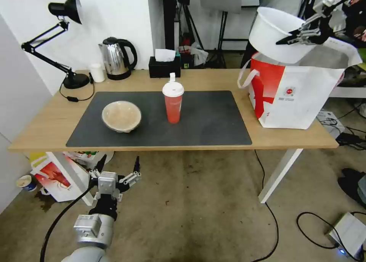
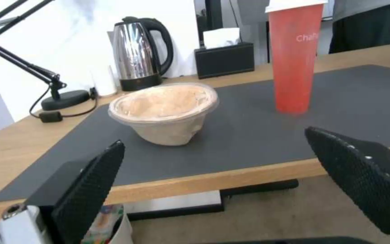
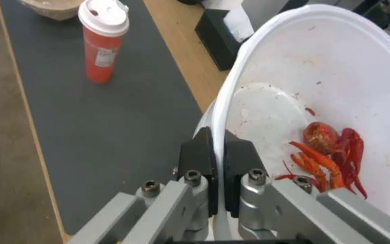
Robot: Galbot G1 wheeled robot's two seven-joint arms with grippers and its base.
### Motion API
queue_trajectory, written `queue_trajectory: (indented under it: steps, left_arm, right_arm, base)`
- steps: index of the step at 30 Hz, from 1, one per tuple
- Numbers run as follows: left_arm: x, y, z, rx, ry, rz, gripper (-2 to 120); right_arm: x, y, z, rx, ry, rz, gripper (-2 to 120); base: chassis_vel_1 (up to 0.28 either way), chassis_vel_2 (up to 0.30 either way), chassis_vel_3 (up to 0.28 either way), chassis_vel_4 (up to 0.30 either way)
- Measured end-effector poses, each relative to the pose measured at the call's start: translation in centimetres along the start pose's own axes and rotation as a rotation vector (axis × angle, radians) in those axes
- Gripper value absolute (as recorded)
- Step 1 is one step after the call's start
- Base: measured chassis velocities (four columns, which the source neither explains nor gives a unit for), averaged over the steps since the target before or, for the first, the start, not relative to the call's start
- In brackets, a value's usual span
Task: Pick up the trash from the table and place it into the takeout bag.
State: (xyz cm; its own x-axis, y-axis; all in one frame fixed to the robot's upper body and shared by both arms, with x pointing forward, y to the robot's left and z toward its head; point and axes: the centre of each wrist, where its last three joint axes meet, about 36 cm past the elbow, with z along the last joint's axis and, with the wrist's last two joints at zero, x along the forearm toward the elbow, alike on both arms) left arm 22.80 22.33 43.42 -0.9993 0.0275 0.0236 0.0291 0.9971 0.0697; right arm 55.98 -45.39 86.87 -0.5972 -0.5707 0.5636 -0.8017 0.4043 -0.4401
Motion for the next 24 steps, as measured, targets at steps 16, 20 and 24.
queue_trajectory:
  steps: [16, 20, 24]
  left_arm:
    - [0.0, 0.0, 0.0, 0.000, 0.000, 0.000, 100]
    - [0.0, 0.0, 0.0, 0.000, 0.000, 0.000, 100]
    - [0.0, 0.0, 0.0, 0.000, 0.000, 0.000, 100]
  right_arm:
    - [0.8, 0.1, 2.2, -0.020, 0.028, 0.026, 1]
    - [1.3, 0.1, 2.9, -0.028, 0.038, 0.050, 1]
    - [1.7, 0.2, 3.5, -0.029, 0.047, 0.071, 1]
  base:
    - [0.000, 0.000, 0.000, 0.000]
    - [0.000, 0.000, 0.000, 0.000]
    - [0.000, 0.000, 0.000, 0.000]
